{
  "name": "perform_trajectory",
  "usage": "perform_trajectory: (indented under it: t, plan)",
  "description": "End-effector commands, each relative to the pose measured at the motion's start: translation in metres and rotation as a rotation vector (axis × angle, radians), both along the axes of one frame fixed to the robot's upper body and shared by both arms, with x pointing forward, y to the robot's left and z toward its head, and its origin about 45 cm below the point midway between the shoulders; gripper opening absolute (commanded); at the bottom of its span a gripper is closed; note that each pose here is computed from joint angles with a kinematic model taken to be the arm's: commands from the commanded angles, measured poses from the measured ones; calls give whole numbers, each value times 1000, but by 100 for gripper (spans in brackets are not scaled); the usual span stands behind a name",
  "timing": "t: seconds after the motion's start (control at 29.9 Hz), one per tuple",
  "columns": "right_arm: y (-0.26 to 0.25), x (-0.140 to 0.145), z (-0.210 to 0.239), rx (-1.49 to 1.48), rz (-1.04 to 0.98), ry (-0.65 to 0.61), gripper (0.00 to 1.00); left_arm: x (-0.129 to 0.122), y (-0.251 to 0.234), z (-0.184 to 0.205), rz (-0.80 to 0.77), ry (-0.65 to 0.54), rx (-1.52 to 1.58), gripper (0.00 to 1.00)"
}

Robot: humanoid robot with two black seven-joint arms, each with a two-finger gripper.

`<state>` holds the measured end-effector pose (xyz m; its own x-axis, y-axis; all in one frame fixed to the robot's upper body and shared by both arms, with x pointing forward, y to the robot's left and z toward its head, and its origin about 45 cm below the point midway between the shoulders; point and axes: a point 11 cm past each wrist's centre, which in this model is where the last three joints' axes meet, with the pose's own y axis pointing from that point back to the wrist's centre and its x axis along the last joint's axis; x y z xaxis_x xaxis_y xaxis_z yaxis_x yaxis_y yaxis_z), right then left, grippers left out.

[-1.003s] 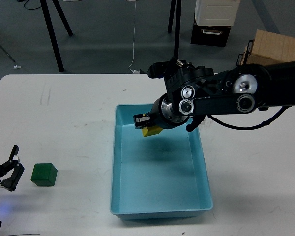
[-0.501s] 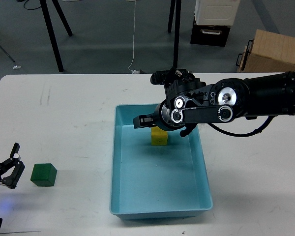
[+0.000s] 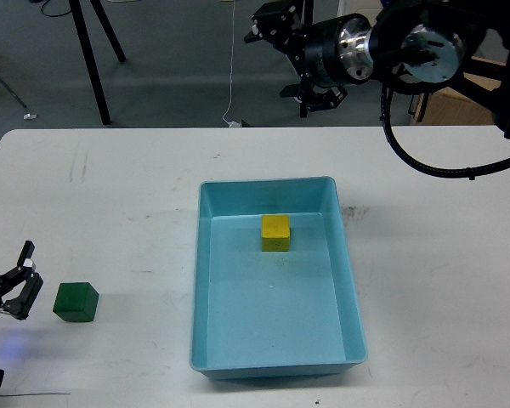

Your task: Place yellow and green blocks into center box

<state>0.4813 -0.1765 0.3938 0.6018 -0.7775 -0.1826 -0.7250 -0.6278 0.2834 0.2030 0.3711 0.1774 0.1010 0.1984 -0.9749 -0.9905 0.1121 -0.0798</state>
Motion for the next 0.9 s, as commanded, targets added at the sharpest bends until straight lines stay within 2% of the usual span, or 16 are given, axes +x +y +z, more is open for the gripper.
perform_trajectory:
  t: [0.0, 0.13, 0.2, 0.3, 0.5, 0.87]
  plan:
    - [-76, -2, -3, 341, -133, 58, 100, 3, 0, 3, -4, -10, 3, 100]
    - [-142, -24, -26, 617, -179, 54, 100, 4, 0, 4, -4, -12, 6, 100]
    - [-181, -36, -46, 679, -286, 65, 100, 4, 0, 3, -3, -13, 3, 100]
    - [-211, -57, -80, 768, -385, 108, 100, 4, 0, 3, -4, -12, 3, 100]
    - [-221, -107, -127, 843, -430, 187, 100, 4, -1, 2, -9, -8, 21, 100]
    - [-228, -111, -128, 622, -389, 130, 100, 2, 0, 1, -2, -6, 21, 100]
